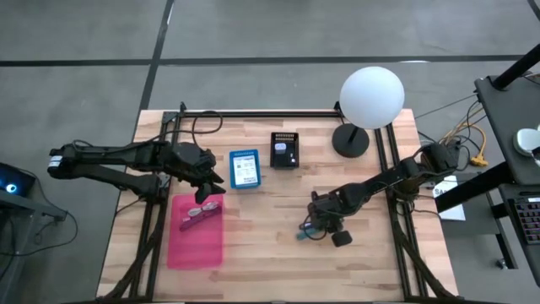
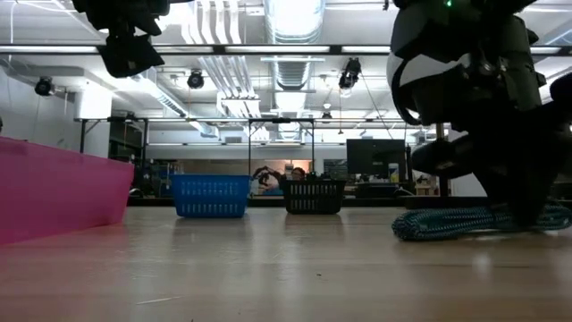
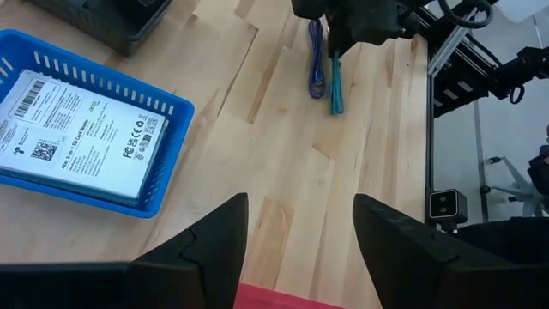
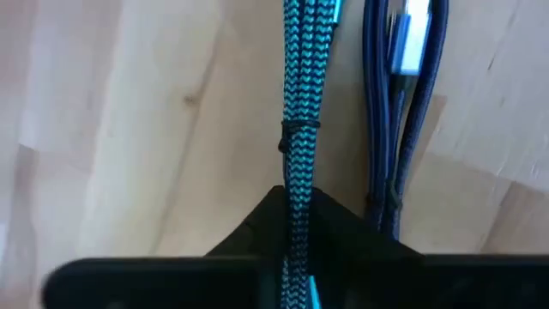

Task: Pick and place items into bin
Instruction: Put the light blue charger cable into the pink bin

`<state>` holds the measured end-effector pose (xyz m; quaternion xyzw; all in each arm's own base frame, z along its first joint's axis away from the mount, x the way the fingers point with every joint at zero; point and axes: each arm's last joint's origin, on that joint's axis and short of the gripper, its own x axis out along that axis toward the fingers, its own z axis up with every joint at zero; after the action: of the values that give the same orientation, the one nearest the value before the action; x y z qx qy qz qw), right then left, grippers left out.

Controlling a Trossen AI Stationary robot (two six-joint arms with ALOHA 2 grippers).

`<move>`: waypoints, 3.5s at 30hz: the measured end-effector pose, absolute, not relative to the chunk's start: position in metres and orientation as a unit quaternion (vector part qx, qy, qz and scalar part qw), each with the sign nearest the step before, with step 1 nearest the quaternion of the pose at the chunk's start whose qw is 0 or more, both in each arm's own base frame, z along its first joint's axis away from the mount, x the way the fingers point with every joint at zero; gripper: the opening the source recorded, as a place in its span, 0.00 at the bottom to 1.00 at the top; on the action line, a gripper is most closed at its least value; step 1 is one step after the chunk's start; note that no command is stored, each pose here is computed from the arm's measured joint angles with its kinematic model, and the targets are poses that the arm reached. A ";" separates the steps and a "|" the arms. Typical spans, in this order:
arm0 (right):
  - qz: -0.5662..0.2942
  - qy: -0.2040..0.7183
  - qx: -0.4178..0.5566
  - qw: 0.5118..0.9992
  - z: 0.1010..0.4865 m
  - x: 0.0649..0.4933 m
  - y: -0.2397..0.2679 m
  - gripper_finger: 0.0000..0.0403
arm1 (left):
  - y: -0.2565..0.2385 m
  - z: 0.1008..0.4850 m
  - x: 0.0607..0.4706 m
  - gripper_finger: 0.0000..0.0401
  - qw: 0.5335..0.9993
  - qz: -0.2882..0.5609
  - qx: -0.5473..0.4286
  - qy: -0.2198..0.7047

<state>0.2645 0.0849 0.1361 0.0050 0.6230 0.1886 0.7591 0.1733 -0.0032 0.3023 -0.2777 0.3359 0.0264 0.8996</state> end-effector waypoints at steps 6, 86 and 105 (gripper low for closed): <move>0.196 0.594 0.009 0.780 0.151 0.279 0.089 0.04 | -0.003 0.302 0.173 0.49 0.900 0.026 -0.278 0.336; 0.026 0.216 0.162 0.963 0.212 0.355 0.019 0.30 | -0.005 0.329 0.218 0.06 0.966 -0.079 -0.198 0.149; 0.019 0.245 0.195 0.949 0.207 0.352 0.019 0.35 | -0.006 0.274 0.158 0.06 0.804 0.051 -0.303 0.509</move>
<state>0.3523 0.0193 0.2068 0.1955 0.2452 0.0188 0.9494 0.1585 -0.0059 0.2738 -0.3034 0.5087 0.0514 0.8041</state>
